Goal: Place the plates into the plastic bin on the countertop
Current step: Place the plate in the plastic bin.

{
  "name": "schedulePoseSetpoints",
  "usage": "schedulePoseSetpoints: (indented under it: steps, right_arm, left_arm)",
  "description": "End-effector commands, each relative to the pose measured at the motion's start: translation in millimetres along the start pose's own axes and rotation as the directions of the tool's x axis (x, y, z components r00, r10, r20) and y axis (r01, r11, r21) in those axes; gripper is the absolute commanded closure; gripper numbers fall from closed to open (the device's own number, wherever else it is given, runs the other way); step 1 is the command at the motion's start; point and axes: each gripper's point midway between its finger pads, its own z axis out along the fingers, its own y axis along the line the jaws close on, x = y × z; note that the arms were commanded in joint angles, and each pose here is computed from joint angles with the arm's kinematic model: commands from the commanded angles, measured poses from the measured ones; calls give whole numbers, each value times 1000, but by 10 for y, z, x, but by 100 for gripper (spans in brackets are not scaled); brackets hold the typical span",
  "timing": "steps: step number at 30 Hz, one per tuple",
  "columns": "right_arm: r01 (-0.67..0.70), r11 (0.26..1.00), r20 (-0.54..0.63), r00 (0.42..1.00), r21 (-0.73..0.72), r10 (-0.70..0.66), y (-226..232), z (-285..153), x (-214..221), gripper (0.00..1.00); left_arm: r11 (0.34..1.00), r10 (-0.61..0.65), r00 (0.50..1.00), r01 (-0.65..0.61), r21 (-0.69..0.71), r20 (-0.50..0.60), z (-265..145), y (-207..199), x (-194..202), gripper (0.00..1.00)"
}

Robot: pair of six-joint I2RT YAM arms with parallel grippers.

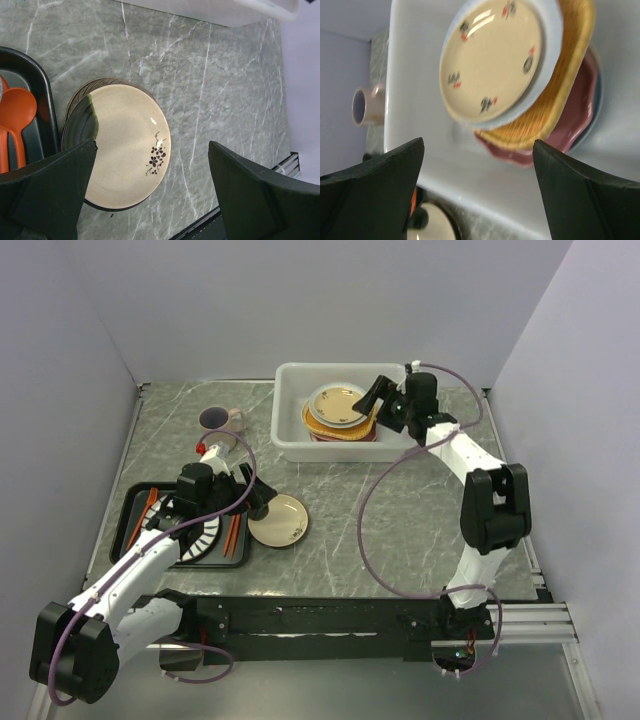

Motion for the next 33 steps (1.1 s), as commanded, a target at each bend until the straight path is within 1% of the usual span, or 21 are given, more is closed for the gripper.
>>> schedulePoseSetpoints:
  steps: [1,5,7,8,10,19,22,25,29,33]
  right_arm:
    - [72,990,51,997,-119,-66,464,-306,12,4]
    - [102,986,11,995,-135,-101,598,-410,275,4]
    - [129,979,6,992,-161,-129,760,-454,375,4]
    - [128,979,-21,991,-156,-133,771,-467,481,4]
    - [143,975,-37,988,-170,-151,877,-497,620,4]
    - [131,974,-165,973,-187,-162,857,-556,1325,4]
    - [131,971,-181,969,-201,-168,867,-561,1470,5]
    - [137,970,-215,960,-201,-180,853,-559,1664,5]
    - [133,966,-254,949,-220,-188,873,-563,1891,7]
    - [157,962,-311,924,-225,-223,894,-553,2174,8]
  left_arm:
    - [1000,19,999,-20,24,28,-30,-57,-73,1]
    - [999,18,999,-19,26,28,-34,-65,-77,1]
    - [999,19,999,-20,27,31,-36,-68,-84,1]
    - [999,18,999,-19,26,33,-38,-69,-88,1]
    - [1000,16,999,-17,26,32,-40,-70,-88,1]
    - [999,17,999,-18,33,38,-76,-102,-105,1]
    - [999,17,999,-19,34,41,-85,-106,-111,1]
    - [999,19,999,-20,32,42,-89,-106,-115,1]
    - [999,18,999,-19,32,44,-97,-109,-118,1]
    - [999,19,999,-21,31,47,-104,-110,-126,1]
